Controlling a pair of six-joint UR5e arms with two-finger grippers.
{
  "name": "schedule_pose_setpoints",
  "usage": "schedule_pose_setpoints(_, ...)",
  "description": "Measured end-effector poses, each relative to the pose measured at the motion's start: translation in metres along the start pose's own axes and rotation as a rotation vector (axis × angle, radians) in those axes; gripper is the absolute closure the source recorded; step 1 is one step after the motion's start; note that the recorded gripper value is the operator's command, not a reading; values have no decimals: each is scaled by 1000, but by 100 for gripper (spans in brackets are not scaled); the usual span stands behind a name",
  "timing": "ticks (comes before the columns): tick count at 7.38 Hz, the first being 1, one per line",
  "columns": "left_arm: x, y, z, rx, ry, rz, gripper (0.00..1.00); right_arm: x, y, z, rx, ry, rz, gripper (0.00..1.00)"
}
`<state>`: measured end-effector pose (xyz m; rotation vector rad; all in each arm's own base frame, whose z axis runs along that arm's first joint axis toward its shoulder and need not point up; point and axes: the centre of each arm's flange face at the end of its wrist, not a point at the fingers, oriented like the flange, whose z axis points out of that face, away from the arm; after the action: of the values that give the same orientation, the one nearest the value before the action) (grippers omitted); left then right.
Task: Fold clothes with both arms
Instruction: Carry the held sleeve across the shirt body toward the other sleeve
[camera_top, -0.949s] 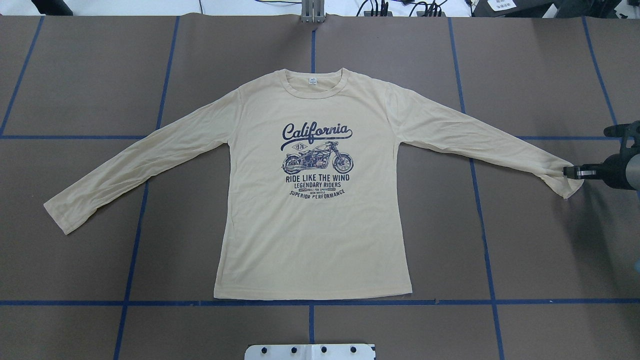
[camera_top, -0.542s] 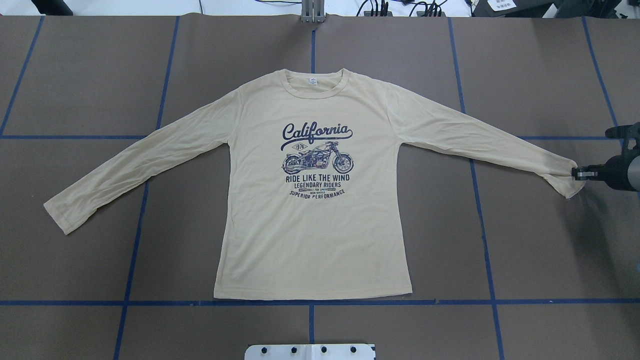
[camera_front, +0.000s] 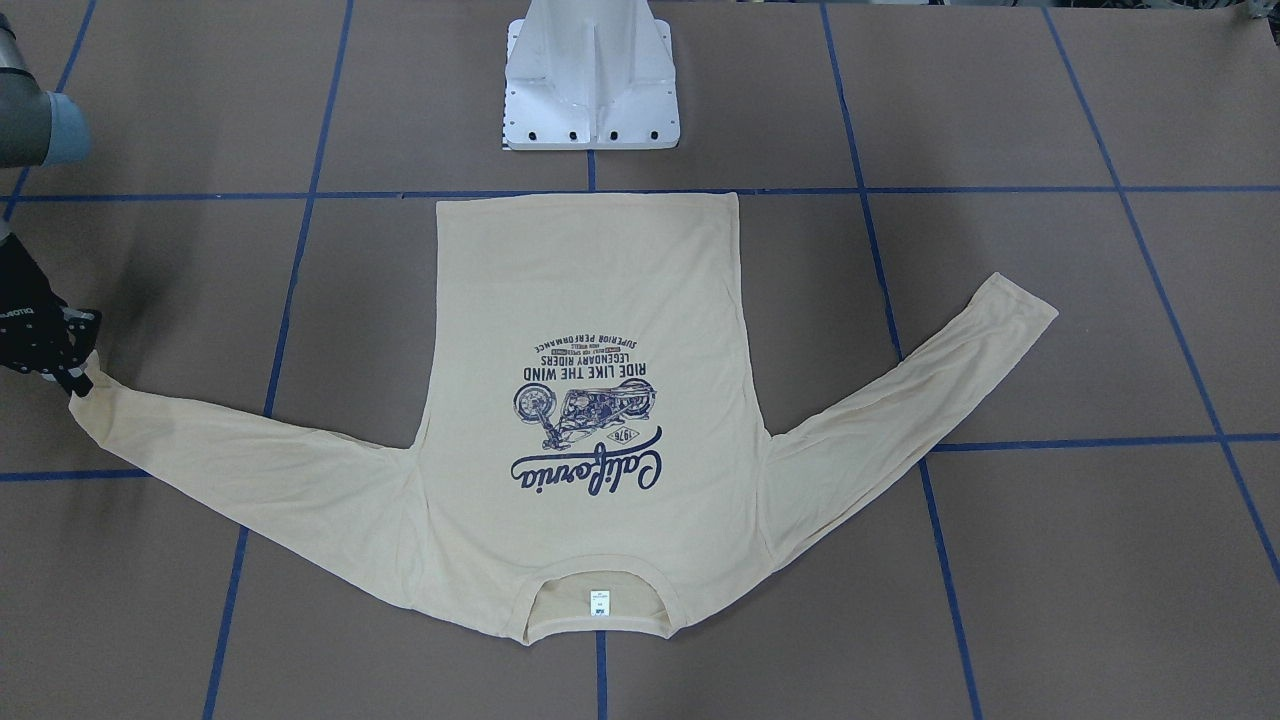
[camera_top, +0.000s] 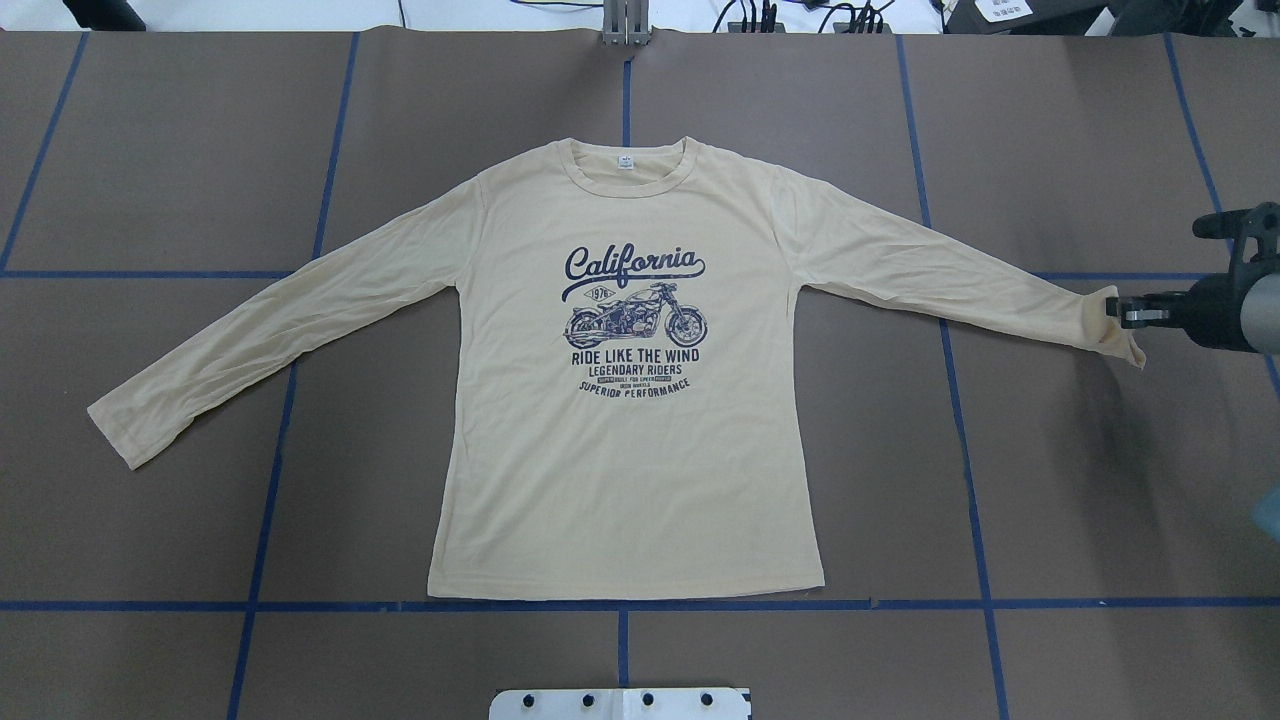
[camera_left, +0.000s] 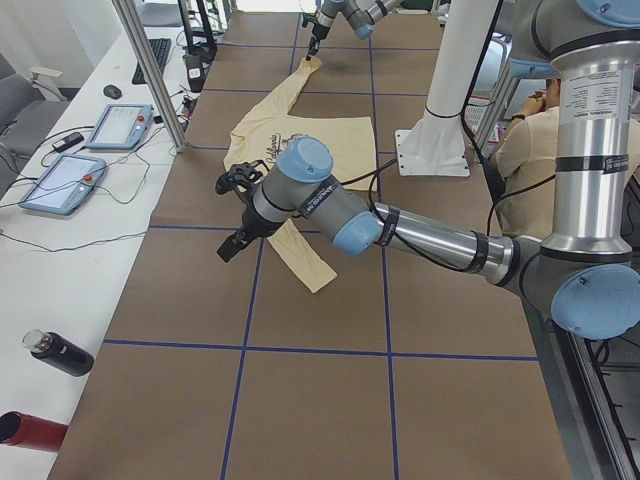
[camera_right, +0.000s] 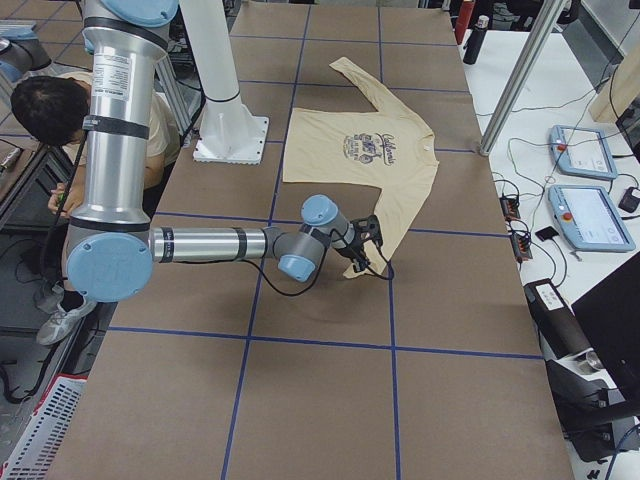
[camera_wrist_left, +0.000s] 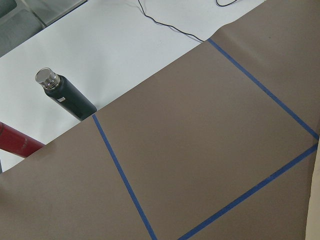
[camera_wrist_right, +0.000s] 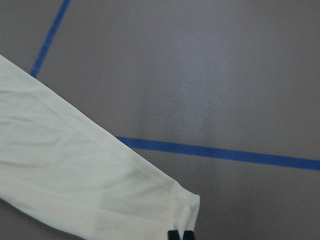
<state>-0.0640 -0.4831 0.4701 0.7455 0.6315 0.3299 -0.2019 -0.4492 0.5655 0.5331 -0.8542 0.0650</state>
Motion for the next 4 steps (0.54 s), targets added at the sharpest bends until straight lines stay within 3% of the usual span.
schedule_pose_setpoints(2, 0, 0, 1, -1, 0, -1, 0, -87, -72, -17, 34, -24, 13, 100)
schedule_pose_setpoints(4, 0, 1, 1, -2, 1, -1, 0, -201, -142, -23, 73, -44, 97, 100)
